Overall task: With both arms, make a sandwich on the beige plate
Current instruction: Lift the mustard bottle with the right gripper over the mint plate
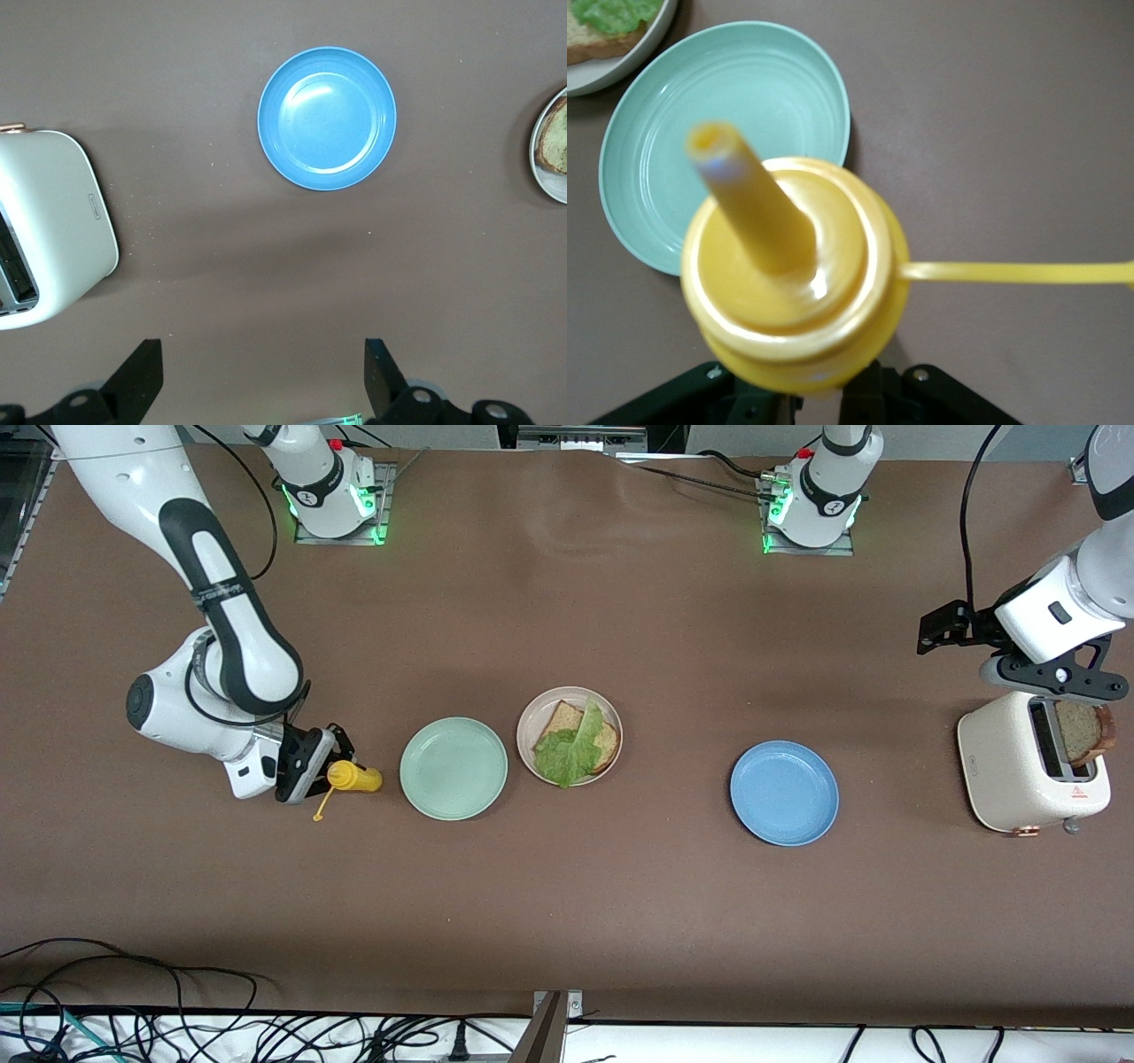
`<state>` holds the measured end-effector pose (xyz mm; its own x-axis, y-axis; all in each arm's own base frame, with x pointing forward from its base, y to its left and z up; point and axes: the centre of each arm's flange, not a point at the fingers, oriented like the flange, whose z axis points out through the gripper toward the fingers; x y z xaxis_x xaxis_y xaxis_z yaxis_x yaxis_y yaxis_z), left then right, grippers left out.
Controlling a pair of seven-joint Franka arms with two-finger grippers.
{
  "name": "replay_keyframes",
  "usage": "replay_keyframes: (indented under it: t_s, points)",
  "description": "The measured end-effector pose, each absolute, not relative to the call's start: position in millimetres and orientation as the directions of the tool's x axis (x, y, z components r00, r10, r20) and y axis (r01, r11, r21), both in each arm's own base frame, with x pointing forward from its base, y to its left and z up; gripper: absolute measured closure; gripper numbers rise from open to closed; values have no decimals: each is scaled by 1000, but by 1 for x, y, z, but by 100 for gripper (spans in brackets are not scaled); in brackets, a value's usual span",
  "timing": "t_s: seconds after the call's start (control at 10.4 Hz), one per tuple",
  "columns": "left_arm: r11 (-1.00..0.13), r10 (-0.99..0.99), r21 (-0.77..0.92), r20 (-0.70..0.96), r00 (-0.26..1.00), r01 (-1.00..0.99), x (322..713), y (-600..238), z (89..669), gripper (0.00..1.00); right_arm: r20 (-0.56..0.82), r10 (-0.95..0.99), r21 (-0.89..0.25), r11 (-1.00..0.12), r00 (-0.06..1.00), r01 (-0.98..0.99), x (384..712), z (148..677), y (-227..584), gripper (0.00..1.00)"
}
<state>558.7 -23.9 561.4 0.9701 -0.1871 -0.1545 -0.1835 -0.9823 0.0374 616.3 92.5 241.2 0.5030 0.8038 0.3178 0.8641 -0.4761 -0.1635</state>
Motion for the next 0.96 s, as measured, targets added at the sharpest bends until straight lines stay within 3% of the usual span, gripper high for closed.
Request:
replay_keyframes:
  t_s: [0.58, 0.96]
  points:
    - [-982, -187, 38, -155, 970, -183, 559, -24, 561, 0, 87, 788, -91, -603, 609, 793, 618, 315, 199, 82]
    - [-982, -187, 38, -153, 970, -183, 559, -24, 562, 0, -41, 729, 20, -683, 683, 730, 590, 342, 290, 82]
